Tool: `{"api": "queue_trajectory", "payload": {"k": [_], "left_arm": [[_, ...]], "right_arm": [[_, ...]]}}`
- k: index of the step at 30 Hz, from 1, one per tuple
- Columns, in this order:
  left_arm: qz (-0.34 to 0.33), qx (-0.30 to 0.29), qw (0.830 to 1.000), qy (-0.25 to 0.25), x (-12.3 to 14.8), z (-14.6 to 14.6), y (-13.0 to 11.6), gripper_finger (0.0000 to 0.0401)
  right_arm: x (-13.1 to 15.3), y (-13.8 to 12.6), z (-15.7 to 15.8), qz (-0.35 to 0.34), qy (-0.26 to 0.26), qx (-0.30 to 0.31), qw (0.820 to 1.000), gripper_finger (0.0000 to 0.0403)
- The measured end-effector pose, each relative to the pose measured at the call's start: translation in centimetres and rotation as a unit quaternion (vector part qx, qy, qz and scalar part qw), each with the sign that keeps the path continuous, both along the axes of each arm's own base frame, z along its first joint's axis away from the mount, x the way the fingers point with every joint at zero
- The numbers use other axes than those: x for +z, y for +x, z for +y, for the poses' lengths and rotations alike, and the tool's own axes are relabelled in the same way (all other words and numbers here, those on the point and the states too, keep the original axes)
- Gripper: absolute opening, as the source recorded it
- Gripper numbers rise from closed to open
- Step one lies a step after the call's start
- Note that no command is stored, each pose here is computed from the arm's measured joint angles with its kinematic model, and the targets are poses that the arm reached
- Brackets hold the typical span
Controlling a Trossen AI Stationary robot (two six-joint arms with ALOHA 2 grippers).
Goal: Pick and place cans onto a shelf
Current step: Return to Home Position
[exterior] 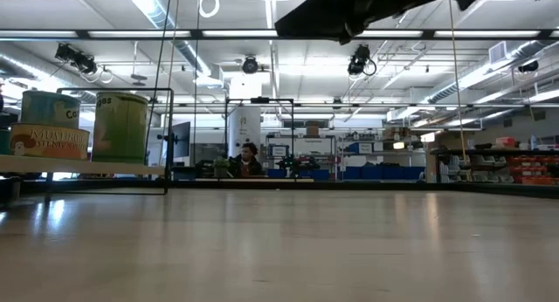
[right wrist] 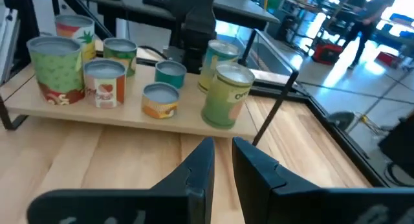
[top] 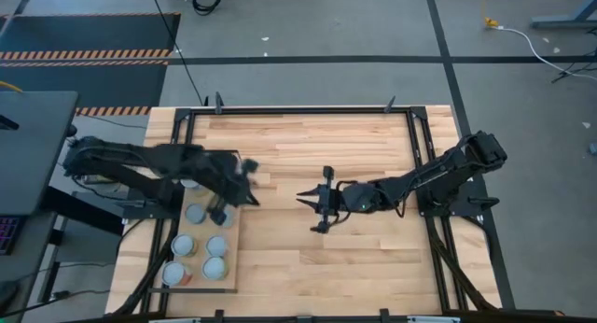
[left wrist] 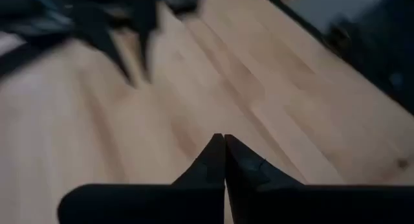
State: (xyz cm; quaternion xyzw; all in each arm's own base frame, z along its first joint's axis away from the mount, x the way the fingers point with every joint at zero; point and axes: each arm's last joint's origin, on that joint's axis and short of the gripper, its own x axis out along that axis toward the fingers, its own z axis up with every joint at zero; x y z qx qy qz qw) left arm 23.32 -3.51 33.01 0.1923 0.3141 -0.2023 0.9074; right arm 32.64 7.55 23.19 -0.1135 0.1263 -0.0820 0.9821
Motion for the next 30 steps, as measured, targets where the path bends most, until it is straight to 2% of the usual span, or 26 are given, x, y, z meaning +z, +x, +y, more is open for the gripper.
{"api": "queue_trajectory", "payload": {"k": [4,7,11,14,17,21,25,27,30], "left_arm": [[-0.053,0.067,0.996,-0.031,2.1,2.1,-2.7,0.0007],[-0.098,0.103,0.989,-0.042,2.2,3.1,-4.9,0.0006],[-0.185,0.130,0.972,-0.068,1.2,3.7,-7.8,0.0004],[-0.239,0.165,0.955,-0.055,0.4,4.0,-9.7,0.0010],[-0.257,0.201,0.944,-0.041,-0.4,4.3,-11.1,0.0018],[-0.264,0.204,0.942,-0.040,-0.6,4.2,-12.2,0.0023],[-0.270,0.204,0.940,-0.041,-0.5,4.2,-12.3,0.0021],[-0.270,0.211,0.938,-0.057,-0.5,4.2,-12.3,0.0019],[-0.286,0.208,0.933,-0.063,-0.1,4.2,-12.3,0.0019]], "right_arm": [[0.3,0.2,-1.8,-0.002,-0.001,0.012,1.000,0.0061],[-0.1,-0.6,-2.9,-0.001,0.004,0.035,0.999,0.0061],[-0.3,-3.1,-4.5,-0.015,0.015,0.041,0.999,0.0061],[0.6,-5.8,-5.9,-0.035,0.019,0.009,0.999,0.0061],[1.9,-8.7,-6.6,-0.049,0.016,-0.018,0.998,0.0061],[2.9,-12.2,-7.0,-0.073,0.013,-0.048,0.996,0.0061],[3.6,-14.3,-7.3,-0.105,-0.015,-0.061,0.993,0.0061],[3.6,-15.0,-7.5,-0.113,-0.022,-0.069,0.991,0.0061],[3.2,-15.7,-7.6,-0.105,0.010,-0.074,0.992,0.0061]]}}
